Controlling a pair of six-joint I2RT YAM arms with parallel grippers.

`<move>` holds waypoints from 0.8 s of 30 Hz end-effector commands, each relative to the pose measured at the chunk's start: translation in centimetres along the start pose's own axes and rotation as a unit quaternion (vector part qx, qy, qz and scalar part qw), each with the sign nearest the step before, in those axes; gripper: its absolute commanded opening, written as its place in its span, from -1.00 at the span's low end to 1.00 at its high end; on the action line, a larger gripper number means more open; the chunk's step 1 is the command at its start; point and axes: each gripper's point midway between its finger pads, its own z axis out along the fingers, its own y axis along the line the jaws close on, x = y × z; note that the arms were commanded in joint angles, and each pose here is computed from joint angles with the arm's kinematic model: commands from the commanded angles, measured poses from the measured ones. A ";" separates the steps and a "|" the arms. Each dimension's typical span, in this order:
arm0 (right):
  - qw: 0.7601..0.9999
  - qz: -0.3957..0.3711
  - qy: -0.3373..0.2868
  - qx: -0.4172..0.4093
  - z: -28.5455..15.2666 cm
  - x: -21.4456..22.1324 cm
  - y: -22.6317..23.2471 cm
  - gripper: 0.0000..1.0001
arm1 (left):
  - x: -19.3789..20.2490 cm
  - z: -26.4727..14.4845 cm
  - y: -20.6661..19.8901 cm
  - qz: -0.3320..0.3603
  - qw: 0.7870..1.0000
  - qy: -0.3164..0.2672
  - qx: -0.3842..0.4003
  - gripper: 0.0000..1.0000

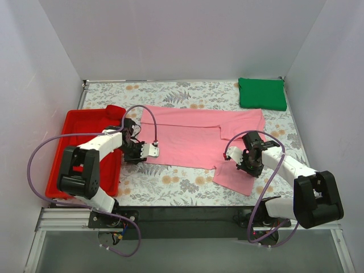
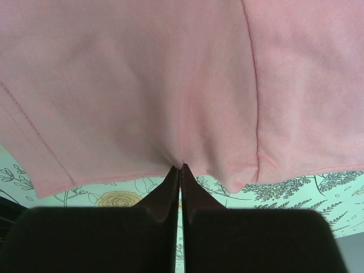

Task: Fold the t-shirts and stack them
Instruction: Fold the tshirt

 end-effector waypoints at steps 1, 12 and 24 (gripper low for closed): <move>1.000 -0.002 -0.003 0.009 -0.6 0.0 -0.4 -0.97 | 0.4 0.9 -0.1 0.014 1.000 0.002 -0.002 -0.48; 1.000 -0.003 -0.023 0.013 -2.0 0.0 0.2 -0.97 | 0.7 0.3 -3.7 0.036 0.999 -0.001 -0.001 -1.00; 0.994 -0.031 -0.065 0.079 -6.0 -1.8 -2.6 -0.97 | -2.0 -3.3 -1.5 0.003 0.999 -0.044 -0.020 -1.00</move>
